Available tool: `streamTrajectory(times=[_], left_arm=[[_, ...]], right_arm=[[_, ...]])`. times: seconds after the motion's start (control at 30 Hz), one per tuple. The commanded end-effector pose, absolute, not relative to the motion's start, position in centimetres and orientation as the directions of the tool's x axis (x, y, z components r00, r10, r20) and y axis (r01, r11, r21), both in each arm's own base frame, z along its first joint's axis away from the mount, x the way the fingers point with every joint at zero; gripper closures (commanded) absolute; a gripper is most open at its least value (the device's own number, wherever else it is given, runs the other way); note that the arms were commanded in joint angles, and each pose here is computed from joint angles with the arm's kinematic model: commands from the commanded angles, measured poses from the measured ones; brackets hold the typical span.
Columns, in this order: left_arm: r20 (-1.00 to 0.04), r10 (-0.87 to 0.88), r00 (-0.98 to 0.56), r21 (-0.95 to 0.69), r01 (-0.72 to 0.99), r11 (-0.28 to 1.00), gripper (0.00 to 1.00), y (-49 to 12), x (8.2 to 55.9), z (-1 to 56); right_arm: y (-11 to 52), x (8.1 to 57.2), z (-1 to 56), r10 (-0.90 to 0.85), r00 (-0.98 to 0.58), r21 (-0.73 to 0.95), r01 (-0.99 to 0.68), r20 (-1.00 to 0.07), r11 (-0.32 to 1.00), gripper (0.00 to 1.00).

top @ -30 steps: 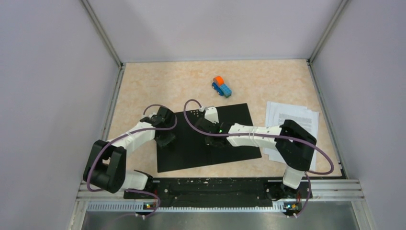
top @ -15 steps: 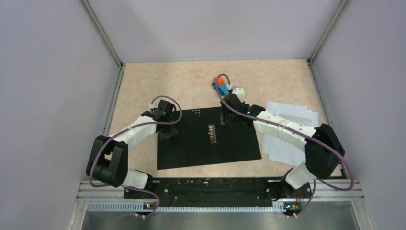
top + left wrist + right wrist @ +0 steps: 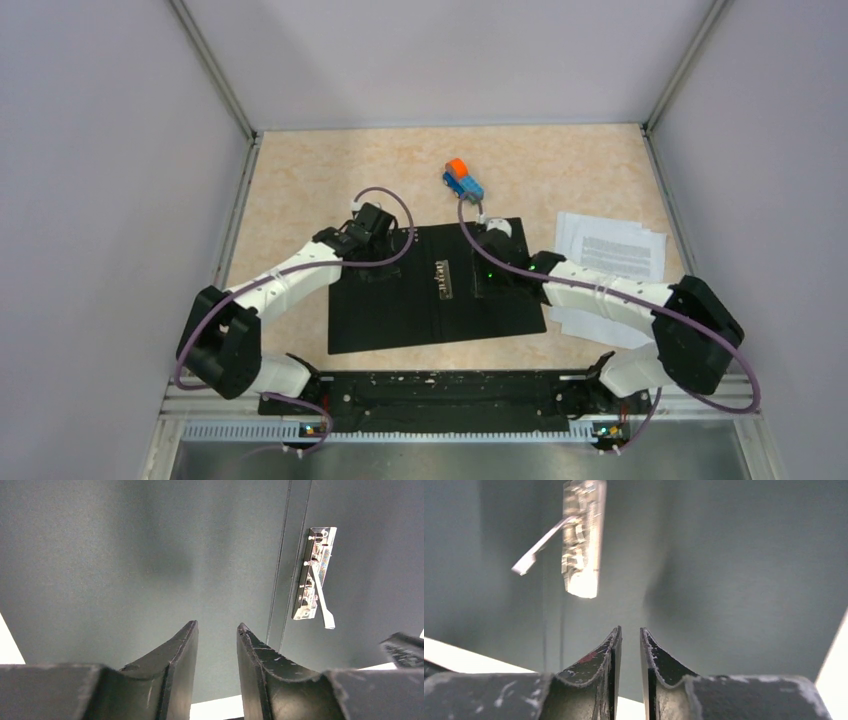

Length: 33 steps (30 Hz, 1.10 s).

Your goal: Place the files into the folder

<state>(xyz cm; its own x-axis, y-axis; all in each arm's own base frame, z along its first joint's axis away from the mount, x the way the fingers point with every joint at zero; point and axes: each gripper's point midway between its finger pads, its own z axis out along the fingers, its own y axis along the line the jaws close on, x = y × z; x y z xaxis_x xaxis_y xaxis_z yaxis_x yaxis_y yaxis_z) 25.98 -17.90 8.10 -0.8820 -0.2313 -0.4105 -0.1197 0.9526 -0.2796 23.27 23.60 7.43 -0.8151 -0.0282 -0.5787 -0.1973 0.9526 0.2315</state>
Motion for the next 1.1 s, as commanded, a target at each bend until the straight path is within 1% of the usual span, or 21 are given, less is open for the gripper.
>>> streamTrajectory(times=[0.0, 0.1, 0.23, 0.33, 0.6, 0.87, 0.97, 1.07], left_arm=[[-0.412, -0.262, -0.873, -0.293, -0.145, 0.945, 0.61, -17.9, 26.1, 7.8], [-0.436, -0.257, -0.862, -0.269, -0.148, 0.952, 0.61, -17.3, 26.3, 8.4], [-0.450, -0.253, -0.857, -0.254, -0.149, 0.956, 0.61, -16.8, 26.4, 8.9], [-0.458, -0.252, -0.853, -0.256, -0.145, 0.956, 0.61, -16.6, 26.3, 9.3], [-0.474, -0.235, -0.848, -0.258, -0.121, 0.959, 0.61, -16.3, 26.2, 10.1], [-0.467, -0.197, -0.862, -0.273, -0.071, 0.959, 0.59, -17.1, 26.3, 10.3], [-0.460, -0.192, -0.867, -0.288, -0.059, 0.956, 0.57, -17.6, 26.4, 10.3], [-0.457, -0.191, -0.869, -0.311, -0.045, 0.949, 0.55, -18.3, 26.7, 10.4]], right_arm=[[29.4, 21.9, 7.4, -0.043, -0.821, 0.377, -0.307, -0.569, 0.874, 0.81], [32.4, 22.6, 7.5, -0.027, -0.820, 0.453, -0.342, -0.571, 0.823, 0.83], [33.8, 24.0, 6.8, -0.044, -0.819, 0.437, -0.349, -0.572, 0.829, 0.83], [34.8, 24.8, 6.2, -0.054, -0.833, 0.459, -0.355, -0.550, 0.815, 0.83], [35.0, 29.4, 6.4, 0.018, -0.842, 0.492, -0.298, -0.540, 0.818, 0.83], [35.8, 32.5, 5.2, 0.031, -0.850, 0.482, -0.268, -0.526, 0.834, 0.82], [36.0, 33.3, 5.3, 0.028, -0.844, 0.467, -0.269, -0.536, 0.842, 0.79], [36.3, 33.9, 6.6, 0.027, -0.831, 0.462, -0.282, -0.556, 0.841, 0.75]])
